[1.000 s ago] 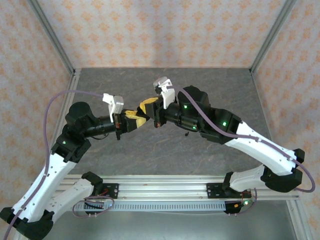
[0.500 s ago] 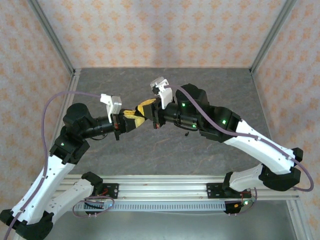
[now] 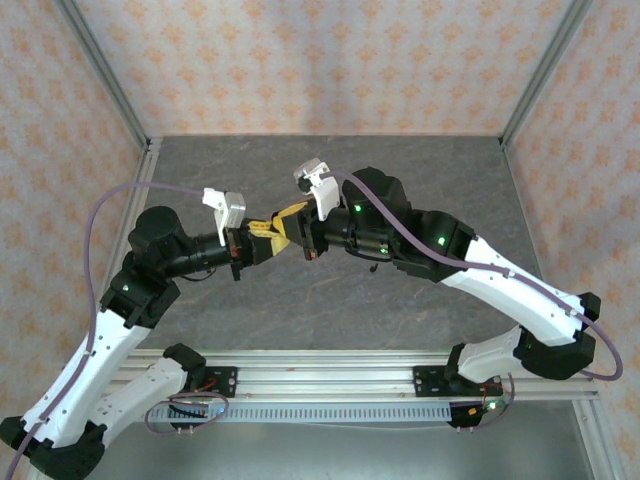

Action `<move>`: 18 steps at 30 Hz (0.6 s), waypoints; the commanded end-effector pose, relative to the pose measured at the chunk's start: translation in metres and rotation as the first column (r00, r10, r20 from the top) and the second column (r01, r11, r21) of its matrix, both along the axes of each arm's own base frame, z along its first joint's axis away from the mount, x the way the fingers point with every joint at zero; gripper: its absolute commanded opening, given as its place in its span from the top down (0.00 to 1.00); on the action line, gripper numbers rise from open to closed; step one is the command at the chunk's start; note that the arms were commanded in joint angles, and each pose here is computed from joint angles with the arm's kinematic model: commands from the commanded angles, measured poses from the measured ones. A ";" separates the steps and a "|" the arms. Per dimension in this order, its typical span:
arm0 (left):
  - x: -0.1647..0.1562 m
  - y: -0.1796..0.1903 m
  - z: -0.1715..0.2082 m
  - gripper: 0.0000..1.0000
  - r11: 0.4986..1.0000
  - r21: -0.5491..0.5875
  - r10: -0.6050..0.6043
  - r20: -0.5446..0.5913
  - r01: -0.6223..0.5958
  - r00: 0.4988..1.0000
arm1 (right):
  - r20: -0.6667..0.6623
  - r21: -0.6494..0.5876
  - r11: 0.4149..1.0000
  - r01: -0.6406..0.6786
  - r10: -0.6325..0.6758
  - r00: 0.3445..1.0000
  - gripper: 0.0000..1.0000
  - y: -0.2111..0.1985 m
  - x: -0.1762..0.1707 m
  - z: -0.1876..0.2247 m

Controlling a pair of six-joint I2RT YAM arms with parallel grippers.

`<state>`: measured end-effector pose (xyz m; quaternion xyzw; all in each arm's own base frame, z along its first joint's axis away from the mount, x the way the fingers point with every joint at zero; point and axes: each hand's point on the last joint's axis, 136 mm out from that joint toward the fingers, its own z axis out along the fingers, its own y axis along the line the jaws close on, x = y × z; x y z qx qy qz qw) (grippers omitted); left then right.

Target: Insert wireless bluetooth earbuds into charging case

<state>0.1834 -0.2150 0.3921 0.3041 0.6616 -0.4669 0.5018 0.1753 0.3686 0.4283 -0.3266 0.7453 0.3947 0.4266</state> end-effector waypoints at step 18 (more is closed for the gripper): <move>0.003 0.006 0.018 1.00 0.996 -0.060 0.068 0.108 -0.062 0.992 | -0.120 0.201 0.967 0.156 -0.134 0.984 0.51 -0.036 0.007 0.046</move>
